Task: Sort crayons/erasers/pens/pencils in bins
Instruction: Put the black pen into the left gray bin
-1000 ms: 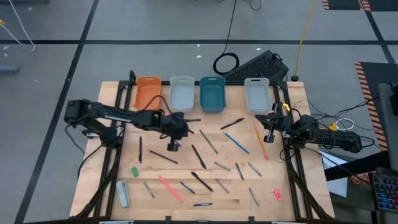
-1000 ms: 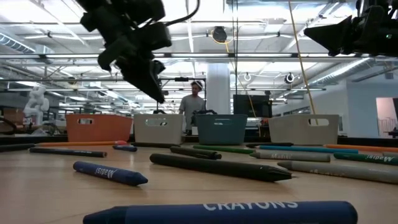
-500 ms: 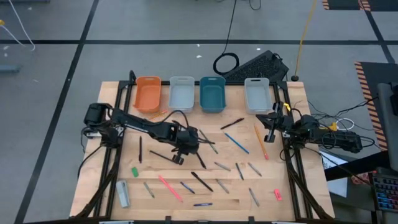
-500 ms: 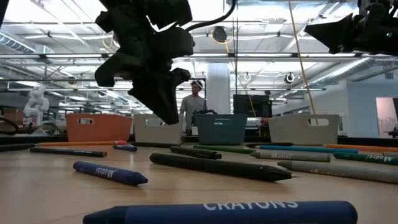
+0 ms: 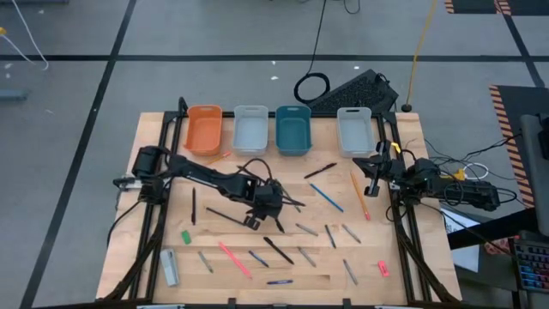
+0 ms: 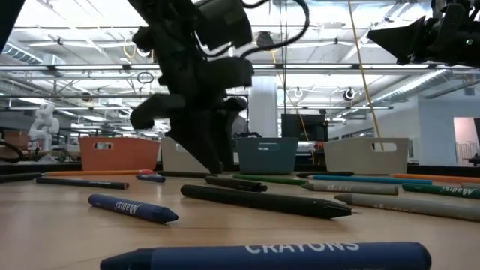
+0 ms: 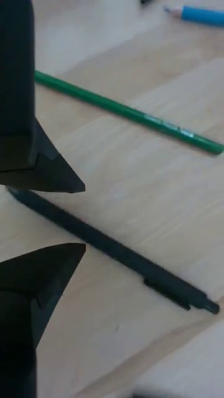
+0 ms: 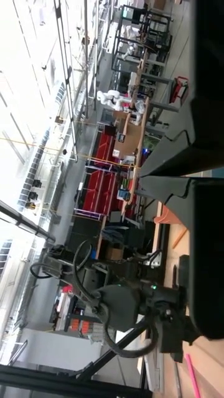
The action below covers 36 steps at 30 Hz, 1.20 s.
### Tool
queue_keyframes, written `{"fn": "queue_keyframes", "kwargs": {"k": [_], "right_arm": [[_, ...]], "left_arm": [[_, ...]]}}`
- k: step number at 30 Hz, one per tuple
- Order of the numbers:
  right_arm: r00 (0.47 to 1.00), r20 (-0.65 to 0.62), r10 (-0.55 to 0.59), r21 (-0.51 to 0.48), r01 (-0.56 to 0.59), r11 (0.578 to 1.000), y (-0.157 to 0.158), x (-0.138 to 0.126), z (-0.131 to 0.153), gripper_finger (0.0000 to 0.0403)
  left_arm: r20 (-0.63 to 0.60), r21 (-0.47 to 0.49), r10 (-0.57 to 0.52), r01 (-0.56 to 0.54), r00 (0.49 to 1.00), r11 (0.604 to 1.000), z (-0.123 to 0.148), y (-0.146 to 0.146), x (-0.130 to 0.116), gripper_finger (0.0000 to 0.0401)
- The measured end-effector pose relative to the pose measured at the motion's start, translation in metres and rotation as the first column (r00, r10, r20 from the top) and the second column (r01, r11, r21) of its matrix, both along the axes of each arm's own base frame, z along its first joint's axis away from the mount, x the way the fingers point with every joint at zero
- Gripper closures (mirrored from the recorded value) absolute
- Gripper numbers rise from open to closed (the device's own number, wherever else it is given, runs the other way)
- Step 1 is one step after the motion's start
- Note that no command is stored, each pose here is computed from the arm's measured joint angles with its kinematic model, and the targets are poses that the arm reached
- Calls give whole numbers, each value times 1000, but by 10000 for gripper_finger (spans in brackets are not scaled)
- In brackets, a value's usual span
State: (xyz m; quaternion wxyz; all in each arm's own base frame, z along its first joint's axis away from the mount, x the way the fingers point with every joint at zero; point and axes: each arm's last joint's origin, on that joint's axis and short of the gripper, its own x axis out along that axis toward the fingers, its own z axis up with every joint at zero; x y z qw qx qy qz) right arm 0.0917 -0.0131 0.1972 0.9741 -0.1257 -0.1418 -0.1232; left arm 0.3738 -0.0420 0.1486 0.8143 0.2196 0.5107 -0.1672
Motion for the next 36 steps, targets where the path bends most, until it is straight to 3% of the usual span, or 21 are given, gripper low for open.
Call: {"fn": "queue_keyframes", "kwargs": {"k": [12,21,36], "right_arm": [[1000,-2,4,7,-4,1000,0,0,0,403],[1000,-2,4,7,-4,1000,0,0,0,403],[1000,-2,4,7,-4,1000,0,0,0,403]], "left_arm": [[-80,-21,-6,4,997,1000,-12,7,-2,256],[-187,-27,0,-5,982,1000,-14,10,-12,316],[-235,-67,114,-133,965,989,-15,13,-16,328]]}}
